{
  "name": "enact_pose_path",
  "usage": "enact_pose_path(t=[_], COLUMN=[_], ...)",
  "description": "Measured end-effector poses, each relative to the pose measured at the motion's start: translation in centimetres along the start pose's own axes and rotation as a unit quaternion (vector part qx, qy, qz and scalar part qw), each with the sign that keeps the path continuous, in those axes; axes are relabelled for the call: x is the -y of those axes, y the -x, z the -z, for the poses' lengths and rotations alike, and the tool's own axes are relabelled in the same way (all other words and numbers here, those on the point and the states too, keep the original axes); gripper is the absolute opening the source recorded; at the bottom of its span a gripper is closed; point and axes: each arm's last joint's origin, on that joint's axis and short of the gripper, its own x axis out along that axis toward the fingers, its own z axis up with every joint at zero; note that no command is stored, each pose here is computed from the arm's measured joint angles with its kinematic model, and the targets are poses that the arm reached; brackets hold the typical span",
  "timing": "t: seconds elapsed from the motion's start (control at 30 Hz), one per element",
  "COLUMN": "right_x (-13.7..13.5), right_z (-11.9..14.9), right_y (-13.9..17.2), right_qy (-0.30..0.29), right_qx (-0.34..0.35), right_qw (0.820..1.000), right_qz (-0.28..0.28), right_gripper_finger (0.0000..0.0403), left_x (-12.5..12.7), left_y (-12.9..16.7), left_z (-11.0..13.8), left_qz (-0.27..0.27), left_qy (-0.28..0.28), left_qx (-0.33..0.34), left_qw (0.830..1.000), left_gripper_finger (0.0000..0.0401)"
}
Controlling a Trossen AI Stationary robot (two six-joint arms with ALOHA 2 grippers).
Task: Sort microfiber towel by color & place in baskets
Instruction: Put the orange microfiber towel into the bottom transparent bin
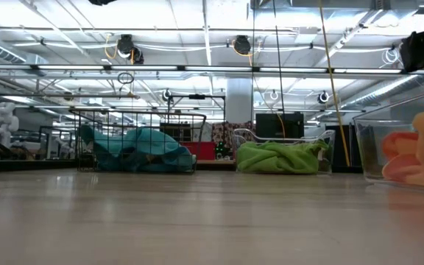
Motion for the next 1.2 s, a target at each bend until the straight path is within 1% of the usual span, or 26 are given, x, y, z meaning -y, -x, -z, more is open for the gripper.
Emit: enact_pose_path(t=[0.2, 0.4, 0.5, 0.63, 0.83, 1.07, 1.2], right_x=[-0.1, -0.7, -0.8, -1.2, -1.6, -1.6, -1.6], right_z=[-0.1, -0.6, -0.8, -1.1, -1.6, -1.6, -1.6], right_y=[0.1, 1.5, 2.5, 3.7, 5.3, 5.6, 5.6], right_qy=[0.000, 0.001, 0.002, -0.007, -0.009, -0.012, -0.008], right_qx=[0.002, 0.004, 0.001, 0.002, 0.005, 0.005, 0.003], right_qw=[1.000, 1.000, 1.000, 1.000, 1.000, 1.000, 1.000], right_qz=[-0.004, -0.010, -0.003, -0.007, -0.014, -0.016, -0.013], right_gripper_finger=[0.0113, 0.0128, 0.0132, 0.0133, 0.0133, 0.0135, 0.0150], left_x=[-0.1, -0.1, -0.1, -0.1, 0.0, 0.0, 0.0], left_y=[-0.2, -0.2, -0.2, -0.2, -0.2, -0.2, -0.2], left_z=[0.2, 0.2, 0.2, 0.3, 0.5, 0.5, 0.5], left_qz=[0.007, 0.008, 0.008, 0.008, 0.011, 0.011, 0.011], left_qy=[-0.004, -0.004, -0.003, 0.004, -0.003, -0.003, -0.003], left_qx=[-0.004, -0.005, -0.005, -0.008, -0.016, -0.016, -0.016], left_qw=[1.000, 1.000, 1.000, 1.000, 1.000, 1.000, 1.000], left_gripper_finger=[0.0361, 0.0361, 0.0361, 0.0361, 0.0361, 0.0361, 0.0361])
